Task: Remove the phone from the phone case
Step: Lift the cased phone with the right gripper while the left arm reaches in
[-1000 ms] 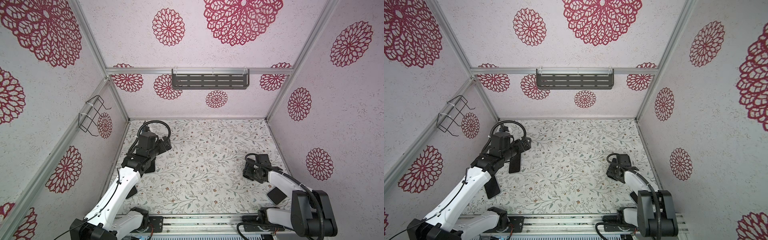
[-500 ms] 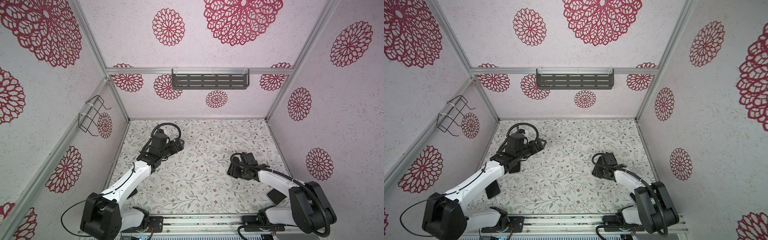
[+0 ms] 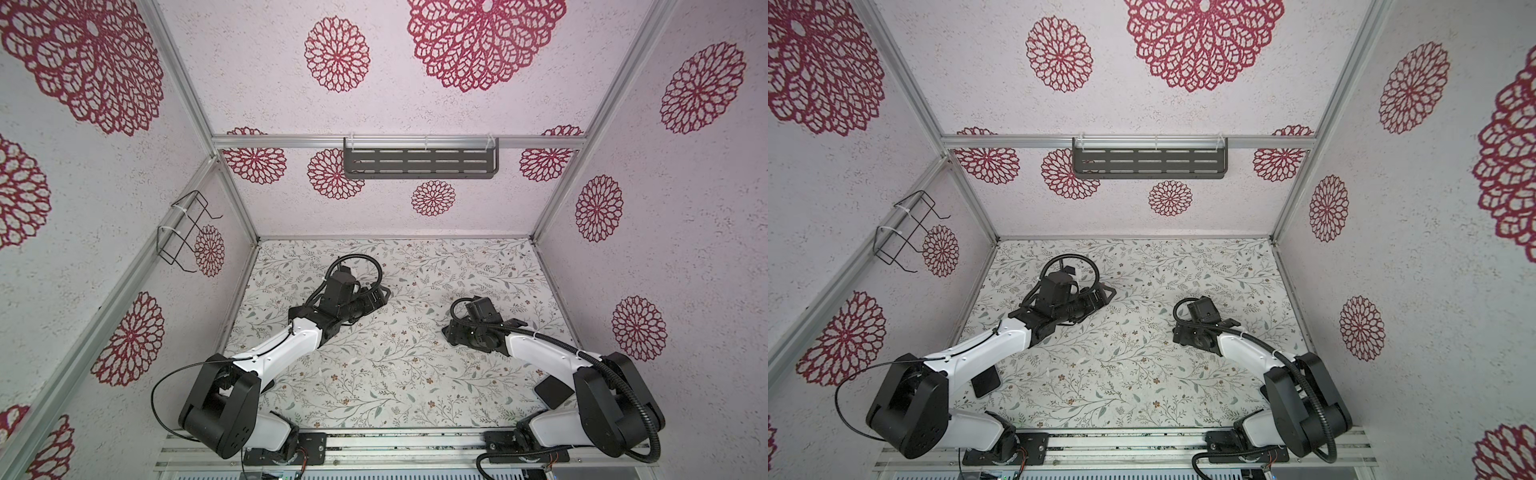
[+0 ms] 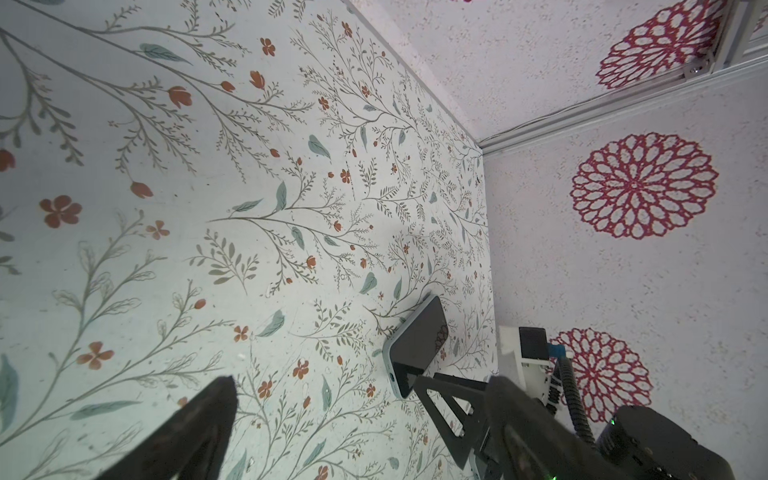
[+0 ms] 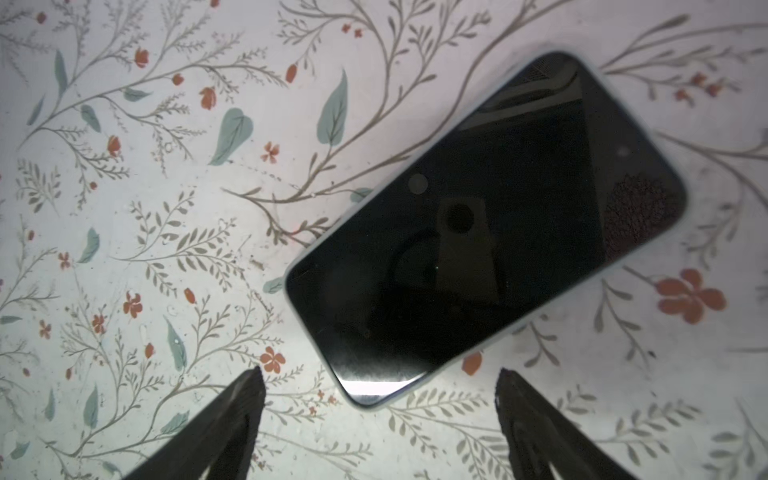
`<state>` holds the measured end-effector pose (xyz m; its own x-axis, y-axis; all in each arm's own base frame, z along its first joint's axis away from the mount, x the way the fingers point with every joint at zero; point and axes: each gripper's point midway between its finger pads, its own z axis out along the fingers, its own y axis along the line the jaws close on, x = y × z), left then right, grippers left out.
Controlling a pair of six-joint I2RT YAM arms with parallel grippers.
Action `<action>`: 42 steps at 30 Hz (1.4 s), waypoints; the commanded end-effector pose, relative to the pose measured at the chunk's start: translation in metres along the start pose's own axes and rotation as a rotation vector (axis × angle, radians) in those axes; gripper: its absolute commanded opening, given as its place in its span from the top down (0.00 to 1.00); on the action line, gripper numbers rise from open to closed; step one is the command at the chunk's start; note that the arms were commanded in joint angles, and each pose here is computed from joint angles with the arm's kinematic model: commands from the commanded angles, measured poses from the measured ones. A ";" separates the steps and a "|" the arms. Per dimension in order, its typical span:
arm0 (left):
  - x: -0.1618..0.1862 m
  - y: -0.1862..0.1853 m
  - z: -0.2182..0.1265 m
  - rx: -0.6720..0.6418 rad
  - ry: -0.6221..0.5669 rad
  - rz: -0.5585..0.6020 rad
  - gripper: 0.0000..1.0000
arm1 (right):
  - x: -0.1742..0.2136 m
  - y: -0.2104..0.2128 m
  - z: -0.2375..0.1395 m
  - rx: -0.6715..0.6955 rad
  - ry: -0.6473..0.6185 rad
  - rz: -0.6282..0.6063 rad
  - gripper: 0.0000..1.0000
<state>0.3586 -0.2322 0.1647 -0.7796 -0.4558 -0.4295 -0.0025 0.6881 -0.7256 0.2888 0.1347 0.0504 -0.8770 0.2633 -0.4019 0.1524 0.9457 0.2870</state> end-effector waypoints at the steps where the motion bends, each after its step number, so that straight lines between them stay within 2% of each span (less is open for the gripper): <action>1: -0.017 -0.018 -0.013 0.021 -0.060 0.044 0.03 | -0.007 -0.003 -0.010 0.029 -0.057 0.134 0.01; 7: -0.016 -0.015 -0.018 -0.001 -0.060 0.060 0.03 | -0.019 0.000 0.001 0.030 -0.101 0.242 0.01; 18: -0.016 -0.002 -0.041 -0.061 -0.102 0.095 0.03 | -0.031 0.005 0.029 0.092 -0.074 0.241 0.01; 24: -0.016 0.001 -0.049 -0.083 -0.111 0.116 0.03 | -0.049 0.019 0.040 0.124 -0.059 0.182 0.01; 29: -0.017 0.005 -0.053 -0.096 -0.119 0.119 0.03 | -0.056 0.027 0.051 0.187 -0.027 0.088 0.01; 35: -0.017 0.009 -0.054 -0.107 -0.117 0.119 0.03 | -0.045 0.043 0.068 0.229 0.035 -0.022 0.01; 42: -0.017 0.012 -0.056 -0.116 -0.119 0.116 0.03 | -0.026 0.041 0.063 0.241 0.066 -0.073 0.01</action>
<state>0.3394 -0.1918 0.1938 -0.7071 -0.4317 -0.5601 0.0102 0.7858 -0.6184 0.3713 0.1825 0.0257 -0.8796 0.2279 -0.4176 0.2161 0.9734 0.0760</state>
